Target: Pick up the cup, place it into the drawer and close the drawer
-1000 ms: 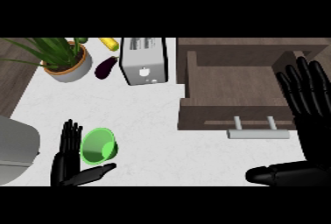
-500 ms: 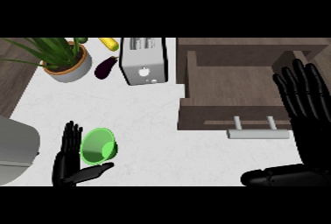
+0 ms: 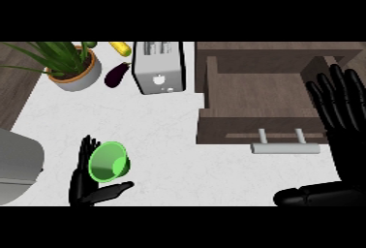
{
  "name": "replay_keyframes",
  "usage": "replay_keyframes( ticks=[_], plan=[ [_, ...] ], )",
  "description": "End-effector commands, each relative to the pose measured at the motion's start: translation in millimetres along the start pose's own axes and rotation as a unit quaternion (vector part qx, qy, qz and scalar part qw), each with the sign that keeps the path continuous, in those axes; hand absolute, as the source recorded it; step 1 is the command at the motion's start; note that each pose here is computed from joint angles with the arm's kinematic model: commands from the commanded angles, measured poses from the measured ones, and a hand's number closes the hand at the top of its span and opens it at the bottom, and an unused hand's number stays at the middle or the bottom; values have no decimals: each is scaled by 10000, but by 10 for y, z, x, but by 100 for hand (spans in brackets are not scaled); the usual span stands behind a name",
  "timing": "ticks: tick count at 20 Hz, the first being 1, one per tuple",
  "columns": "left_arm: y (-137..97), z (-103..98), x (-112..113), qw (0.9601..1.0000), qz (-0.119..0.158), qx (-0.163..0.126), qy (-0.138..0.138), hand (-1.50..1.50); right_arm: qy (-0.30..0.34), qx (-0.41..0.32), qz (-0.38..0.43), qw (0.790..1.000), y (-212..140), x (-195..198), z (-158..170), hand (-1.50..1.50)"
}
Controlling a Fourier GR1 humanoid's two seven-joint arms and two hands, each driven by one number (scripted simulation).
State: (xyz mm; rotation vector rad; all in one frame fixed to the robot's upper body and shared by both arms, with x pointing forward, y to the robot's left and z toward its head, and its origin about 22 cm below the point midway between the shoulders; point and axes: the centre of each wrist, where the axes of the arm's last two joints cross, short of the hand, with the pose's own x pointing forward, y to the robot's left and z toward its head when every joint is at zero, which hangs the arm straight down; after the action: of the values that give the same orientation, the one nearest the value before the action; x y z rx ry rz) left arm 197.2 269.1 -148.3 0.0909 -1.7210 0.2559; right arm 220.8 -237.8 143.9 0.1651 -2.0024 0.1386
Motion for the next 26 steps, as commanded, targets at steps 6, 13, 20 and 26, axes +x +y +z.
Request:
replay_keyframes(
  ticks=[6, 13, 20, 26],
  plan=[
    [-1, -183, -102, 9992, 395, -20, 57, -150, -62, 91, 31, 9999, 122, 192, 23, -150],
    [-205, -101, -179, 9935, 1055, -414, 82, -150, 48, 25, -20, 10000, 41, -3, -181, -150],
    [-121, -185, -250, 9868, 1436, -708, -232, 150, 84, -12, -45, 10000, -2, -21, -93, -150],
    [-238, -269, -218, 9914, 947, -403, -811, 150, 50, -83, -22, 10000, -113, -7, -31, -150]
  ],
)
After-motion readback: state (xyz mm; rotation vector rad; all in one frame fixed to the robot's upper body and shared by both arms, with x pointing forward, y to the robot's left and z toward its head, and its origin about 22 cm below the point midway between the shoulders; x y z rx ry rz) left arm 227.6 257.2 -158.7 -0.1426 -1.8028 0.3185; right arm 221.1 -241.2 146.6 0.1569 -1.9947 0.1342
